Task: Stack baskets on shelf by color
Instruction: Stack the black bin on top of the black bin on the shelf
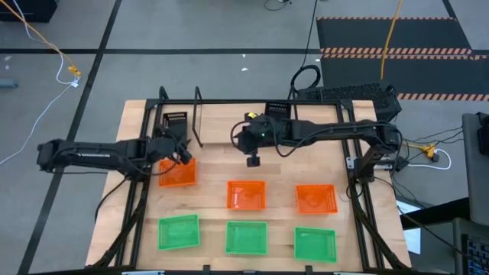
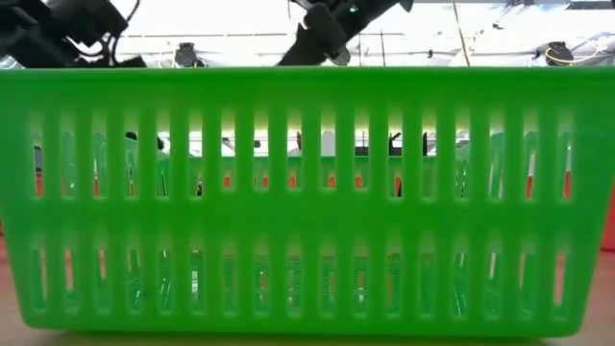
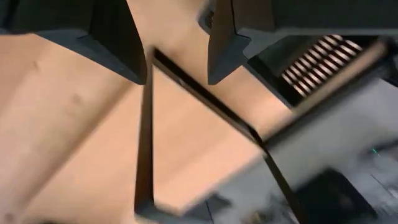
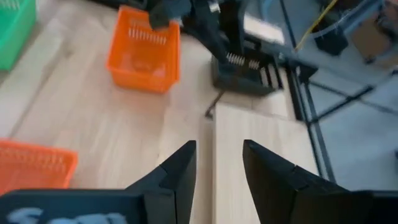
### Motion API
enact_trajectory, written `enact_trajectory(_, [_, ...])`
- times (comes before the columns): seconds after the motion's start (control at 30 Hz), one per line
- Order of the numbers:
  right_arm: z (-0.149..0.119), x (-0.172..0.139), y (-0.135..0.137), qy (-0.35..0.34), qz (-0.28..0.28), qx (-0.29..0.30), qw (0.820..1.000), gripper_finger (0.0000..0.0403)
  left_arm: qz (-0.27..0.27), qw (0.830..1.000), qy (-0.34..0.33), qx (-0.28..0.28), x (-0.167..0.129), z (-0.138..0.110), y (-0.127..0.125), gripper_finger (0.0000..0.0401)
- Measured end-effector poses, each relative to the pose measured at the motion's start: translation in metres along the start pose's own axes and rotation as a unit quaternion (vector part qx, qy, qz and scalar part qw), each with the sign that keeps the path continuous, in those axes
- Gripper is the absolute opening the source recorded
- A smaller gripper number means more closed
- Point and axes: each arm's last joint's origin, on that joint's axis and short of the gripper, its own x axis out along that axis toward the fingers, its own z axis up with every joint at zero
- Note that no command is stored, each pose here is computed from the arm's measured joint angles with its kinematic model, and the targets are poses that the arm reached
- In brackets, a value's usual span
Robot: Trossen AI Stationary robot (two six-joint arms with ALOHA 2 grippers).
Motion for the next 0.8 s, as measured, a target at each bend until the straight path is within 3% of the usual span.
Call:
enact_trajectory(0.1, [-0.002, -0.006, 0.000, 0.014, 0.017, 0.014, 1.000, 0.0128, -0.015, 0.998, 0.055, -0.023, 0.000, 0.012, 0.006, 0.0173])
enact_trajectory(0.37, [-0.006, -0.016, 0.000, 0.020, 0.085, 0.041, 0.995, 0.0128, 0.048, 0.986, 0.157, -0.020, -0.005, 0.047, 0.024, 0.0173])
enact_trajectory(0.67, [-0.052, -0.019, 0.016, 0.013, 0.080, 0.060, 0.995, 0.0128, -0.024, 0.972, 0.226, 0.057, 0.015, 0.048, 0.023, 0.0172])
enact_trajectory(0.8, [-0.073, -0.031, 0.020, -0.011, 0.068, 0.088, 0.994, 0.0128, -0.019, 0.963, 0.257, 0.076, 0.028, 0.048, 0.026, 0.0172])
